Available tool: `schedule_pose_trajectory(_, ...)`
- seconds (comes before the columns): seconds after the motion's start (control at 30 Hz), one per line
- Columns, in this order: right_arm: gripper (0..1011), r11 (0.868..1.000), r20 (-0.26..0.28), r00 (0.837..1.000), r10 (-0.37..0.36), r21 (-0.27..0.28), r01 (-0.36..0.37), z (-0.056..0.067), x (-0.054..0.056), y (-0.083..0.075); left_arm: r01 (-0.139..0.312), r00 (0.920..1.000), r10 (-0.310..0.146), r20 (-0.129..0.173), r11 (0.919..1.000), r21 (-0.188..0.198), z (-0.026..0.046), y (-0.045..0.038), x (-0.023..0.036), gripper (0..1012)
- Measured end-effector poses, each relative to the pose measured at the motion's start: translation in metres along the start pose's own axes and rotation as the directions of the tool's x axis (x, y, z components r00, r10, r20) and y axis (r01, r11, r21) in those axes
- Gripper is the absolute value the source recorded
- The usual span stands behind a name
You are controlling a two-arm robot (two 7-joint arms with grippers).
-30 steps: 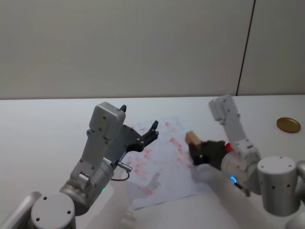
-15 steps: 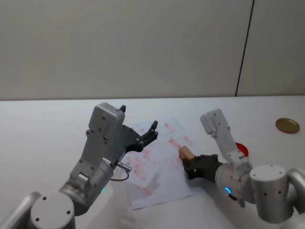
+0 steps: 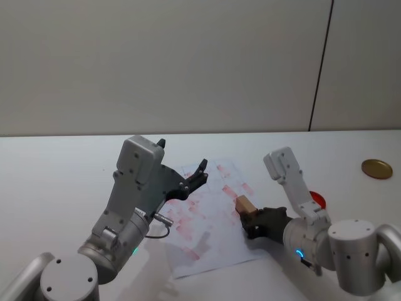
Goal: Use the one hand to pick up the stamp and affix it onto the A4 paper.
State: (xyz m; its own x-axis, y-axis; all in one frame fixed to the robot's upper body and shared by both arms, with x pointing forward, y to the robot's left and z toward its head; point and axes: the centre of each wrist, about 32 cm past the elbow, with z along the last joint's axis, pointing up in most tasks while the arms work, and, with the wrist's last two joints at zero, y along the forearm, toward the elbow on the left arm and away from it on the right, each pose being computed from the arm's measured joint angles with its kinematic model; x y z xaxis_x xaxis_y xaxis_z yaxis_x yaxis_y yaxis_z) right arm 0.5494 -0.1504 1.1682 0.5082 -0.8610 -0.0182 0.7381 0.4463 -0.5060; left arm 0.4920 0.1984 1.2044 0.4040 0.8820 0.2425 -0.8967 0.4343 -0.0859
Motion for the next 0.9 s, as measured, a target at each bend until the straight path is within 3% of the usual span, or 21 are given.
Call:
schedule_pose_trajectory(0.47, 232, 1.0, -0.005, 1.0, -0.009, 0.009, 0.009, -0.001, 0.001, -0.002, 0.0, 1.0, 0.0, 0.0, 1.0, 0.0, 0.0, 0.0, 0.0, 993)
schedule_pose_trajectory(0.7, 232, 0.998, 0.008, 1.0, -0.027, 0.055, 0.026, 0.003, 0.0, -0.01, 0.0, 1.0, 0.0, 0.0, 1.0, 0.0, 0.0, 0.0, 0.0, 993)
schedule_pose_trajectory(0.9, 232, 0.99, 0.029, 0.998, -0.054, 0.132, 0.05, 0.015, 0.0, -0.021, 0.0, 1.0, 0.0, 0.0, 1.0, 0.0, 0.0, 0.0, 0.0, 993)
